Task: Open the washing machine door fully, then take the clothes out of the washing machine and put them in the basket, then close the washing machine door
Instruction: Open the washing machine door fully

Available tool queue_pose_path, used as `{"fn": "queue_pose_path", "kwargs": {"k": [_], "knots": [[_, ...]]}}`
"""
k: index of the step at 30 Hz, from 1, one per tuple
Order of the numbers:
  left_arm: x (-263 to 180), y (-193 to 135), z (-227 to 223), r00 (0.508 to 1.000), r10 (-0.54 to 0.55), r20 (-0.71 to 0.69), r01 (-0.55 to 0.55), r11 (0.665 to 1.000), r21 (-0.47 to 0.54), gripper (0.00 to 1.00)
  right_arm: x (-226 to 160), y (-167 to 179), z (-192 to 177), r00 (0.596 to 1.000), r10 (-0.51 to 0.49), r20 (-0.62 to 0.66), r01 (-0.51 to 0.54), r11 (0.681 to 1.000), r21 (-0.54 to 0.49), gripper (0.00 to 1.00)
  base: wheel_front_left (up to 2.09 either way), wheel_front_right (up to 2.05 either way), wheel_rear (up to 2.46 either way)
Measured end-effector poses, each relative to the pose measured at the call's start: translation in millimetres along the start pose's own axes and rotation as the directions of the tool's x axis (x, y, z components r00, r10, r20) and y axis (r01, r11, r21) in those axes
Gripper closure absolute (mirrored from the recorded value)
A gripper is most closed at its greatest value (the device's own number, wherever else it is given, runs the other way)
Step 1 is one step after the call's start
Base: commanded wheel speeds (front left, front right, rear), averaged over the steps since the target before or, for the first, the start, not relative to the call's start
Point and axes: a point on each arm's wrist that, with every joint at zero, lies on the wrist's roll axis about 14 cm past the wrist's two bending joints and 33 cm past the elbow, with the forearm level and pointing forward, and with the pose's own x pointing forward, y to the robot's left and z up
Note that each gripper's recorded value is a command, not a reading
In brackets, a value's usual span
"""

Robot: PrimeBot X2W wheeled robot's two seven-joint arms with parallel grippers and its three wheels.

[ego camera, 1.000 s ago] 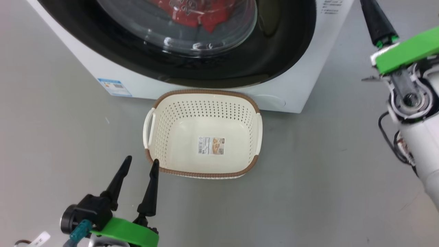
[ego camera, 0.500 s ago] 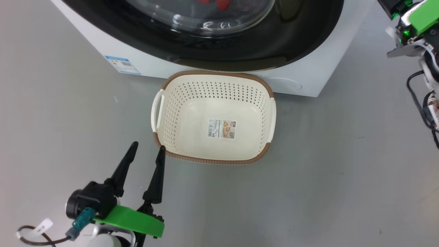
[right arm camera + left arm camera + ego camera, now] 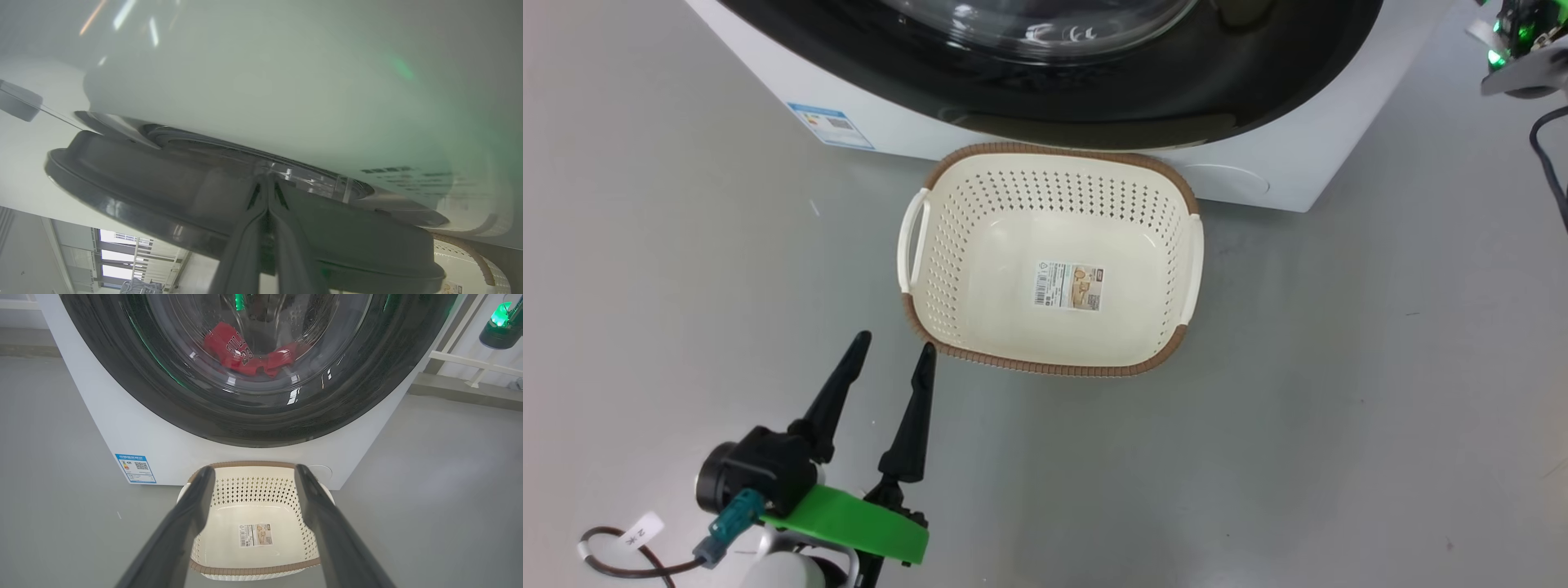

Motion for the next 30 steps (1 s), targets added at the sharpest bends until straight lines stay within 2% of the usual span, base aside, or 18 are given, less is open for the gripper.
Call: {"fn": "queue_pose_path", "kwargs": {"k": [13,30], "knots": [[4,-4,8,1.0,-0.013,0.022,0.013,1.0,-0.001,0.0,8,6,-14,0.994,-0.003,-0.105,0.002,1.0,-0.014,1.0,0.0,0.0,0.0],[-15,-10,30,0.996,-0.023,0.083,0.024,1.0,-0.007,0.0,-23,24,-89,0.956,0.014,-0.291,-0.023,0.999,-0.027,1.0,0.0,0.0,0.0]]}}
